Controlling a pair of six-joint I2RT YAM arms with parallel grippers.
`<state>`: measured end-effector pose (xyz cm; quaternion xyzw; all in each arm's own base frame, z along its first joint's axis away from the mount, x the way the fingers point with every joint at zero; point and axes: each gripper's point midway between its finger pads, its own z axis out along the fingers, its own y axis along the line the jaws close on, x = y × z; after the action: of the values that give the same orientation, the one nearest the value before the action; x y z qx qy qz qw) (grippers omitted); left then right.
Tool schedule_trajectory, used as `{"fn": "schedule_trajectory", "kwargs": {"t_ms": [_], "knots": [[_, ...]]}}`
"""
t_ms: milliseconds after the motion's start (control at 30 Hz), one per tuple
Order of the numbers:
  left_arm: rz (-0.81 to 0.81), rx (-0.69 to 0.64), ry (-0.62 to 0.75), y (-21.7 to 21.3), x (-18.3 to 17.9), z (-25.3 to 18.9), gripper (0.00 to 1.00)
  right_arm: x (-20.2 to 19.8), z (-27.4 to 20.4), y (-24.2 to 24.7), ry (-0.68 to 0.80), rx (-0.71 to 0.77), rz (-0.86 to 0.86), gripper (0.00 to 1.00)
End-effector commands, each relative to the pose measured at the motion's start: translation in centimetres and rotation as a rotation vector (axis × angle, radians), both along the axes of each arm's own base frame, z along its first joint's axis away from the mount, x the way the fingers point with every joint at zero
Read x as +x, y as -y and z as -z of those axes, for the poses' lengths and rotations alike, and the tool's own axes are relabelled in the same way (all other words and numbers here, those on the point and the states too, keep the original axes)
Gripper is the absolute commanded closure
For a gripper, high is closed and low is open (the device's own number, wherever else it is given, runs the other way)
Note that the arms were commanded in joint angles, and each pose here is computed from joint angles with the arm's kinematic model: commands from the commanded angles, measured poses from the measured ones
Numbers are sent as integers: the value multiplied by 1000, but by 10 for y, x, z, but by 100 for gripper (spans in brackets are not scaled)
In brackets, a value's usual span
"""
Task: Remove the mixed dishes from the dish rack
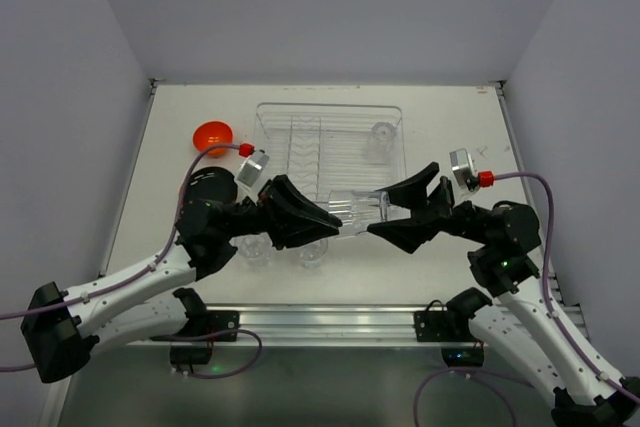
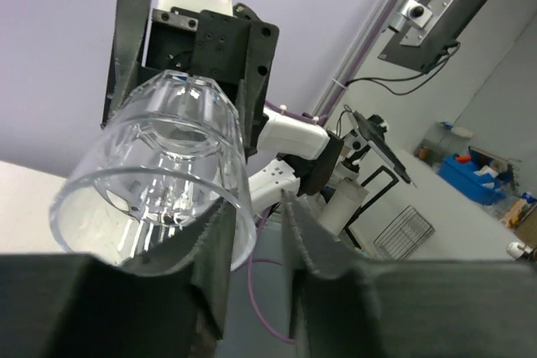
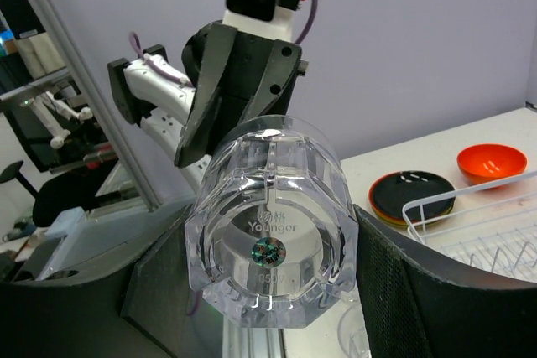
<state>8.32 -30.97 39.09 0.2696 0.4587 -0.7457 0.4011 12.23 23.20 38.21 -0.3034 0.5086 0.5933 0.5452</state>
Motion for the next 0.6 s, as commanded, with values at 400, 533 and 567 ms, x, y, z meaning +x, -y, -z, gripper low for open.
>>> {"fn": "schedule_trajectory", "kwargs": {"t_ms": [400,533,567], "knots": [[-75,-4,48,23,14,-17,100,-10,5,5,83,34,-6,62],[-226,175,14,30,39,9,100,22,9,24,45,21,252,1],[-255,193,19,30,43,5,100,30,17,30,-23,-21,315,1]]}}
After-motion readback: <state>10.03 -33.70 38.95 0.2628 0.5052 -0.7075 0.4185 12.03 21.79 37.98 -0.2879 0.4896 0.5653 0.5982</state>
